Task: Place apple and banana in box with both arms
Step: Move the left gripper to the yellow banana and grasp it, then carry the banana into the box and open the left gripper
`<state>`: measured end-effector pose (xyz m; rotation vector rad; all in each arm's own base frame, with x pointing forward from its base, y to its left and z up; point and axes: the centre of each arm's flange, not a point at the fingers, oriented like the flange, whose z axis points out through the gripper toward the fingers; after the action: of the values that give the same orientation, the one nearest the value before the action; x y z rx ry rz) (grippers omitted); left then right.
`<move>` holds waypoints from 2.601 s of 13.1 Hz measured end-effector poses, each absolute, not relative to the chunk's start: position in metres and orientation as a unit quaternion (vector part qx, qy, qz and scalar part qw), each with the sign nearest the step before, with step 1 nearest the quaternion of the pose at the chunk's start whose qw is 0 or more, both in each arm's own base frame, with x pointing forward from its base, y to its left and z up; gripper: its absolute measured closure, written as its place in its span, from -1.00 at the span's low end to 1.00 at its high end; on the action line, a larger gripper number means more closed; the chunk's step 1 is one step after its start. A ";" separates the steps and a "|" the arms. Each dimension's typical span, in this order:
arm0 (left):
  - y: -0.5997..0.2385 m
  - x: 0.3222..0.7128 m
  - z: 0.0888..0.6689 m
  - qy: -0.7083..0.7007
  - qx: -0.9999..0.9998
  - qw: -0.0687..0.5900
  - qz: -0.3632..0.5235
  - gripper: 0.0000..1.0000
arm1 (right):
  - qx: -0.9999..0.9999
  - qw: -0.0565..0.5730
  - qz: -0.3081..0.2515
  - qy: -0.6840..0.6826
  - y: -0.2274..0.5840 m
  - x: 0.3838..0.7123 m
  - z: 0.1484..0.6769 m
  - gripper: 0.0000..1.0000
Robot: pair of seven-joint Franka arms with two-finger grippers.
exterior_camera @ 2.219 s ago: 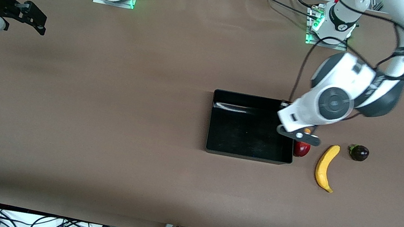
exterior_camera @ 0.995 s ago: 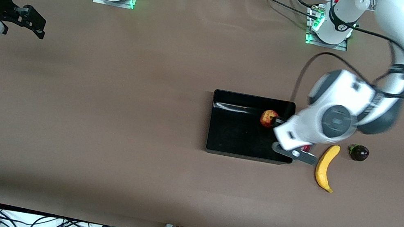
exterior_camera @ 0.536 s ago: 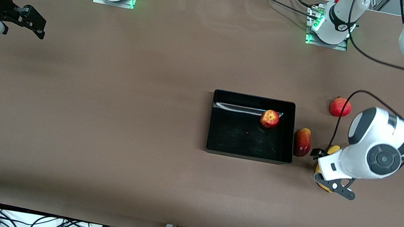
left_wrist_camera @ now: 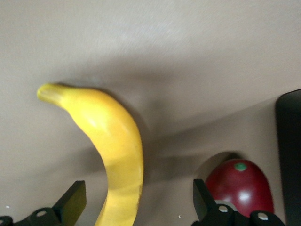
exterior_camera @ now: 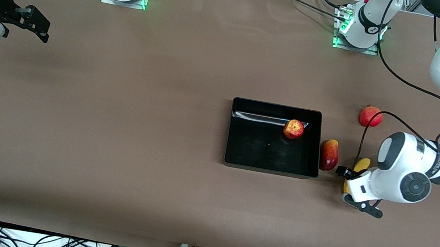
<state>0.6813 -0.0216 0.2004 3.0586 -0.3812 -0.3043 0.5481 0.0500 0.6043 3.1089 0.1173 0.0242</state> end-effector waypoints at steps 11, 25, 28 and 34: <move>-0.016 0.685 0.185 -0.157 0.985 -0.015 -0.067 0.31 | 0.999 0.015 0.008 0.038 0.050 0.548 0.604 -1.00; -0.375 0.601 0.279 -0.172 0.981 -0.003 -0.086 0.31 | 0.998 0.014 0.028 0.057 0.072 0.550 0.608 -1.00; -0.380 0.596 0.228 -0.156 0.984 0.012 -0.089 0.30 | 0.998 0.013 0.028 0.057 0.072 0.550 0.608 -1.00; -0.331 0.632 0.306 -0.093 0.994 -0.002 -0.064 -0.81 | 0.997 0.013 0.029 0.064 0.079 0.549 0.609 -1.00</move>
<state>0.6321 -0.3306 0.3057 3.1256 -0.2917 -0.2009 0.5488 0.0790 0.6090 3.1072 0.1981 0.0903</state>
